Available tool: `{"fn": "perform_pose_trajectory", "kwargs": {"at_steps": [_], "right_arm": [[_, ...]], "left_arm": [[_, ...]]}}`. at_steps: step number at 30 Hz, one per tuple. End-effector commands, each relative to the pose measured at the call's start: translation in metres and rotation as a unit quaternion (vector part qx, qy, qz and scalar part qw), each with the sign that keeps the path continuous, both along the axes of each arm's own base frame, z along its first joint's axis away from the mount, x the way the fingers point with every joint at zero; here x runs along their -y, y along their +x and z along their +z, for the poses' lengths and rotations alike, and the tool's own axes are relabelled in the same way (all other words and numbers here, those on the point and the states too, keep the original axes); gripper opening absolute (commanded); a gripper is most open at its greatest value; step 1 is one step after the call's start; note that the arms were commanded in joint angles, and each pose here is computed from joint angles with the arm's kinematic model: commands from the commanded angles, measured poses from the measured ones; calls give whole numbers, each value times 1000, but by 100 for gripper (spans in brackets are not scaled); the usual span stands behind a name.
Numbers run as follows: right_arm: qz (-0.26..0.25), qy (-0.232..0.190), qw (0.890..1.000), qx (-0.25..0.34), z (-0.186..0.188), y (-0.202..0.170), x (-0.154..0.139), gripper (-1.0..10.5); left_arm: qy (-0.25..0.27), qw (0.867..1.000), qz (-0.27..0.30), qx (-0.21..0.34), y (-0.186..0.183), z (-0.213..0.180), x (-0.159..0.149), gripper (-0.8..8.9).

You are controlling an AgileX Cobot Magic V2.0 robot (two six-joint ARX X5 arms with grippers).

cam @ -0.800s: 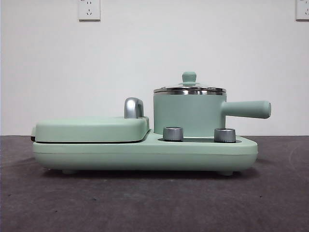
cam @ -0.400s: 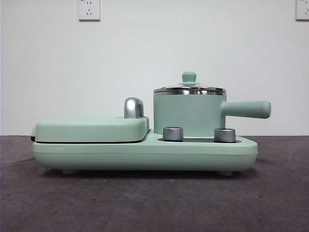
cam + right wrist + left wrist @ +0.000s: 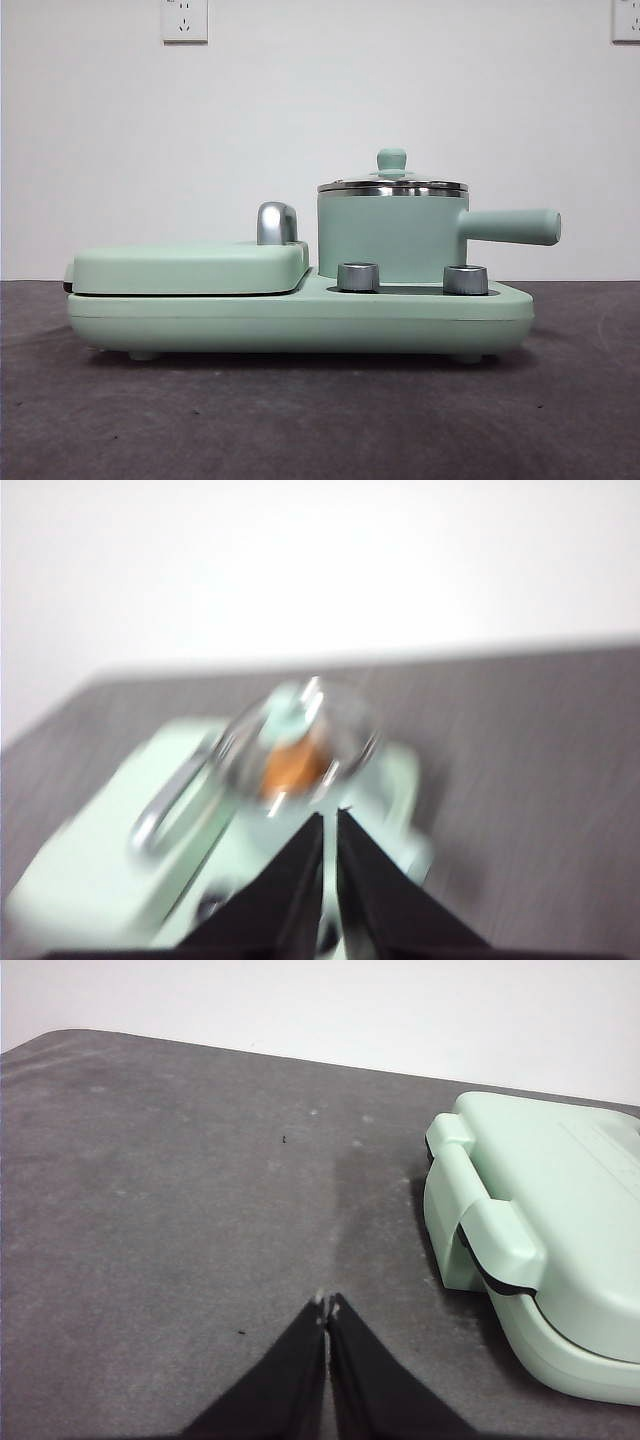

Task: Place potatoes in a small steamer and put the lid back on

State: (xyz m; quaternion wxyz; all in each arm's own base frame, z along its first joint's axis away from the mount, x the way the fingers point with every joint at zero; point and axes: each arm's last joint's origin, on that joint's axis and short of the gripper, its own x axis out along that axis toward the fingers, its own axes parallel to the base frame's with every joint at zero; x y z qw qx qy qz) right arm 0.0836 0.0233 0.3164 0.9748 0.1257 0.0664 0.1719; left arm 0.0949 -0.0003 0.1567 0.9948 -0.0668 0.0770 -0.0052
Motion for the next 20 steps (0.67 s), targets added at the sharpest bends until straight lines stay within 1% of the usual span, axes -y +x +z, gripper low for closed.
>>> {"fn": "perform_pose_trajectory", "kwargs": {"at_steps": [1, 3, 5, 8, 11, 15, 18, 20], "right_arm": [[-27, 14, 996, 87, -19, 9, 3, 19], [-47, 15, 993, 111, -40, 11, 7, 19], [-63, 13, 992, 111, -60, 12, 9, 19], [-95, 8, 991, 94, -88, 14, 14, 19], [-114, 0, 991, 65, -117, 17, 18, 19], [-132, -29, 990, 32, -151, 20, 22, 19], [-148, -61, 987, -10, -162, 17, 24, 19], [-156, -81, 984, -21, -165, 15, 26, 19]], "left_arm": [[-2, 1000, 2, -12, 1, -7, 0, 6], [-2, 1000, 2, -12, 1, -7, 0, 7], [-2, 1000, 2, -12, 1, -7, 0, 6], [-2, 1000, 2, -12, 1, -7, 0, 6], [-2, 1000, 2, -12, 1, -7, 0, 7], [-2, 1000, 2, -12, 1, -7, 0, 6], [-2, 1000, 2, -12, 1, -7, 0, 7], [-2, 1000, 2, -12, 1, -7, 0, 7]]}}
